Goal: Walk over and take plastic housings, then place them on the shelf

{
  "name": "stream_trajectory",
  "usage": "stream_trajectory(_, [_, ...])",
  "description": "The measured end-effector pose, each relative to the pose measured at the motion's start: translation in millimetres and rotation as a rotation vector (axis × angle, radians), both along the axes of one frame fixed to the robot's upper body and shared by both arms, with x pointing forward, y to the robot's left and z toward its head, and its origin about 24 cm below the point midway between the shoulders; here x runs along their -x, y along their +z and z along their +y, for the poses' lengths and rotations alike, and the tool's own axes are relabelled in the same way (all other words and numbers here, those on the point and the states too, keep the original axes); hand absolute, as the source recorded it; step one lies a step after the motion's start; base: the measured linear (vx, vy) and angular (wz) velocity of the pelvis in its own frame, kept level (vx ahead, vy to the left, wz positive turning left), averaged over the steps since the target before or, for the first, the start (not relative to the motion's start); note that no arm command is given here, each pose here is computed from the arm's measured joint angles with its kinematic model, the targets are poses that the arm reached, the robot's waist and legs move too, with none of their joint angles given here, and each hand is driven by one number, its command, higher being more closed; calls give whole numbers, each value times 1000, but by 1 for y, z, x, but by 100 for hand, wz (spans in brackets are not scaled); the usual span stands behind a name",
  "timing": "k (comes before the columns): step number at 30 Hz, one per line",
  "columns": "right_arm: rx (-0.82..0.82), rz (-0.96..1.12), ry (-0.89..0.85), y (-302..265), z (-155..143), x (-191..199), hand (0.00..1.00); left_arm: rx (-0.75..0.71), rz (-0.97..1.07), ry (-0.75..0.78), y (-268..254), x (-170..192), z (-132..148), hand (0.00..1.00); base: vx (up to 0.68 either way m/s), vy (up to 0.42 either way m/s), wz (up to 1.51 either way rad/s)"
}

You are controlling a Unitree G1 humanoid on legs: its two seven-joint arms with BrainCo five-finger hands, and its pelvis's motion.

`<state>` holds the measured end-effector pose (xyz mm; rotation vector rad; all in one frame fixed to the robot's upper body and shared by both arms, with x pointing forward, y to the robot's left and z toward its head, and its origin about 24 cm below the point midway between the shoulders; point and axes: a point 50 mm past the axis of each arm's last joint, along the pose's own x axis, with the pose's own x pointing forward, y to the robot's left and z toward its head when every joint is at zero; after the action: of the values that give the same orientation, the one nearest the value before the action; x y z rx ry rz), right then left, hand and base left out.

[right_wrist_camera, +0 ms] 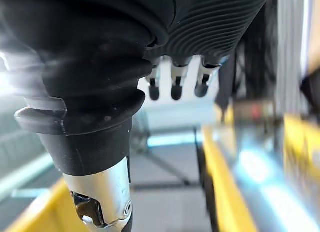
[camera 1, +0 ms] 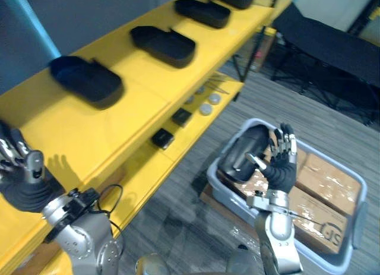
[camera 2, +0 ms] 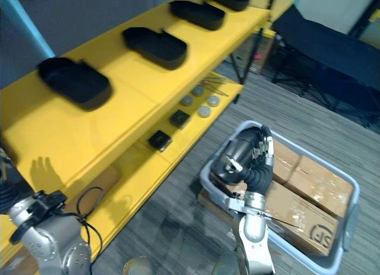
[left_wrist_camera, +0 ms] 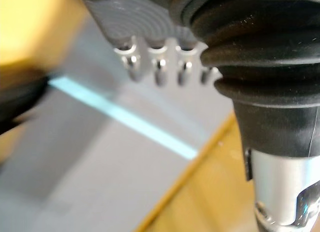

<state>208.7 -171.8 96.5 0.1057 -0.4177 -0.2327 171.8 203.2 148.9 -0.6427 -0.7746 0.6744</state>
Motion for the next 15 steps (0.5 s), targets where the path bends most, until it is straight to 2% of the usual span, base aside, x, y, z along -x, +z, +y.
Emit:
stream_trajectory(3, [-3, 58, -6, -8, -12, 8, 0, 0, -8, -28, 1, -2, -5, 0, -12, -240, -29])
stream_trajectory(5, [-42, 88, -42, -15, -22, 15, 0, -27, 10, -29, -1, 0, -5, 0, -44, -27, -32])
stream_trajectory(8, [-54, 109, -79, -20, -27, 14, 0, -65, 20, -39, -3, 3, -5, 0, -41, 104, -35])
stream_trajectory(11, [-121, 167, -138, -34, -25, 11, 0, -118, 33, -77, -4, -1, -7, 0, -58, 143, -23])
stream_trajectory(12, [-192, 240, -158, -51, -23, 5, 0, -143, 59, -108, -8, -6, -9, 0, -19, 145, -16])
stream_trajectory(15, [-228, 306, -208, -67, -25, 1, 0, -167, 74, -144, -8, -12, -15, 0, -8, 87, -6])
